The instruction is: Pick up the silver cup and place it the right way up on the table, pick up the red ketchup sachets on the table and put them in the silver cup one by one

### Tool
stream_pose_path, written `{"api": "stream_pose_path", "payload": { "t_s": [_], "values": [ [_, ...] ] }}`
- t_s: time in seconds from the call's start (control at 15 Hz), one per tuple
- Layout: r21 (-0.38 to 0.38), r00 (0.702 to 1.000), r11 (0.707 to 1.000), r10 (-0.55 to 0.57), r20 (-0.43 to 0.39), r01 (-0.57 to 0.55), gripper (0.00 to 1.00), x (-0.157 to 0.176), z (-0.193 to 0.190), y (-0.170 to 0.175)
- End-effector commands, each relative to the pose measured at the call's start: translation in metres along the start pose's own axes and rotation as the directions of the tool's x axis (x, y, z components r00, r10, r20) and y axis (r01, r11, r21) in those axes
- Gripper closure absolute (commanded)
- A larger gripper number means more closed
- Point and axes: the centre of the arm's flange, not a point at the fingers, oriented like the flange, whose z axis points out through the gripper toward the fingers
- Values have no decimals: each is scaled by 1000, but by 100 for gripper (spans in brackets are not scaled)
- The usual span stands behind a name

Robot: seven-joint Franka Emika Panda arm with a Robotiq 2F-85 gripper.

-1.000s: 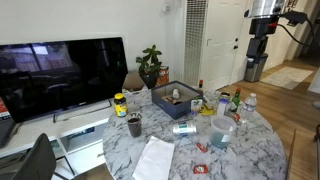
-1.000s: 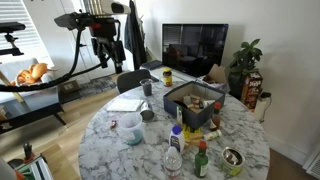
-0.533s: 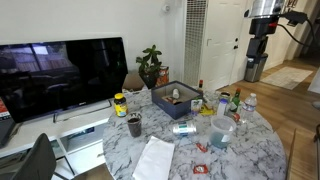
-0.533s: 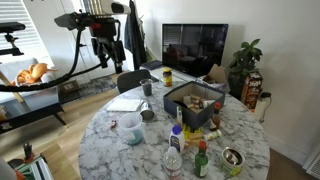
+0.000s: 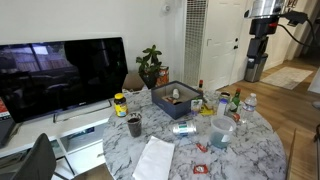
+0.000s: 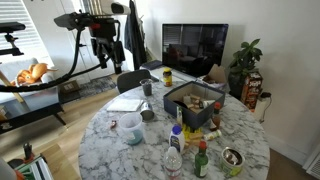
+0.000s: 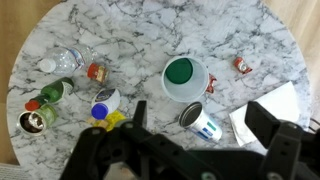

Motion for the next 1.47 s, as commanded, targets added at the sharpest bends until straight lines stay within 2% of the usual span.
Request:
{"api": "stream_pose_path", "payload": {
  "t_s": [0.0,0.2,0.4,0.47,0.6,1.13,1.2,1.27,1.4],
  "values": [
    [-2,984,998,-59,166,61,0,14,37,-27],
    [65,978,995,-82,193,71,0,36,74,-63],
    [130,995,991,-6,101,-7,0,63,105,-87],
    [94,991,995,-47,122,35,0,40,84,-72],
    [96,991,995,-44,130,32,0,46,95,-75],
    [98,993,995,-43,111,32,0,44,86,-74],
    [93,992,995,-50,117,40,0,51,95,-78],
    [134,991,989,-73,116,57,0,64,112,-85],
    [165,997,986,-42,66,30,0,86,141,-99]
  ]
}}
